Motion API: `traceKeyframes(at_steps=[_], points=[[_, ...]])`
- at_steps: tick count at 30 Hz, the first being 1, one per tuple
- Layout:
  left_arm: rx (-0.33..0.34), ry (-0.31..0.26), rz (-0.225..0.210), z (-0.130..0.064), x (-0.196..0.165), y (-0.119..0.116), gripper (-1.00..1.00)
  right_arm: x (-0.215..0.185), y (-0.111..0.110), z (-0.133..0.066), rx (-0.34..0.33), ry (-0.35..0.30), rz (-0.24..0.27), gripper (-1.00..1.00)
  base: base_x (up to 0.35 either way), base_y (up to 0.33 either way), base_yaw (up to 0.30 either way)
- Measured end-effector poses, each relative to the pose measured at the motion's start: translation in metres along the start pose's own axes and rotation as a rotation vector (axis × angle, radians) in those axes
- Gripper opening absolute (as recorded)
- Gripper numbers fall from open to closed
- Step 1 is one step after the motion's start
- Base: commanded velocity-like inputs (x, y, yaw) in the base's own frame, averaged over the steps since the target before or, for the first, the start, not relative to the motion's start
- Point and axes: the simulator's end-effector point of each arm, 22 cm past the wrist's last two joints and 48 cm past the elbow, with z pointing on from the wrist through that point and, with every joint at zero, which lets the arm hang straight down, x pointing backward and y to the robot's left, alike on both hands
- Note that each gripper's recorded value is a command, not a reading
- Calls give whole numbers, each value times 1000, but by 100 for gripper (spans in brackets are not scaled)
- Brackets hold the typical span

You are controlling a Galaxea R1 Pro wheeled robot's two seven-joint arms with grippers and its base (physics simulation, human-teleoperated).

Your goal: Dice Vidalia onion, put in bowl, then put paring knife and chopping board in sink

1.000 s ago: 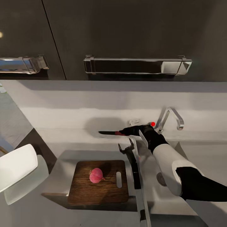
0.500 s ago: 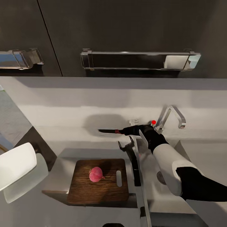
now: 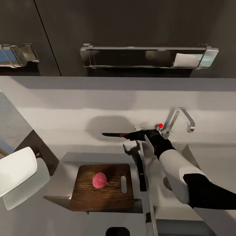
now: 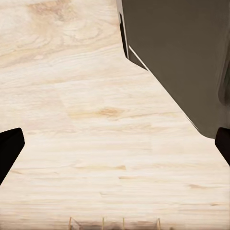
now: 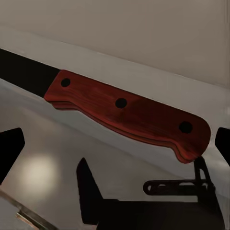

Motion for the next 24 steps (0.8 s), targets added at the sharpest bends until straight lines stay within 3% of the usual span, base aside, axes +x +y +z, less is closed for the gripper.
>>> traceKeyframes(at_steps=[4, 9, 13, 24], points=[[0, 1, 0, 0, 0, 0, 100, -5, -3, -2, 8, -11, -9, 100, 0, 0, 0], [2, 1, 0, 0, 1, -1, 100, -28, -34, -18, 63, -61, -31, 100, 0, 0, 0], [6, 1, 1, 0, 0, -4, 100, -33, -44, -23, 82, -70, -40, 100, 0, 0, 0], [21, -2, 4, -1, -2, -16, 100, -29, -52, -24, 119, -41, -112, 100, 0, 0, 0]])
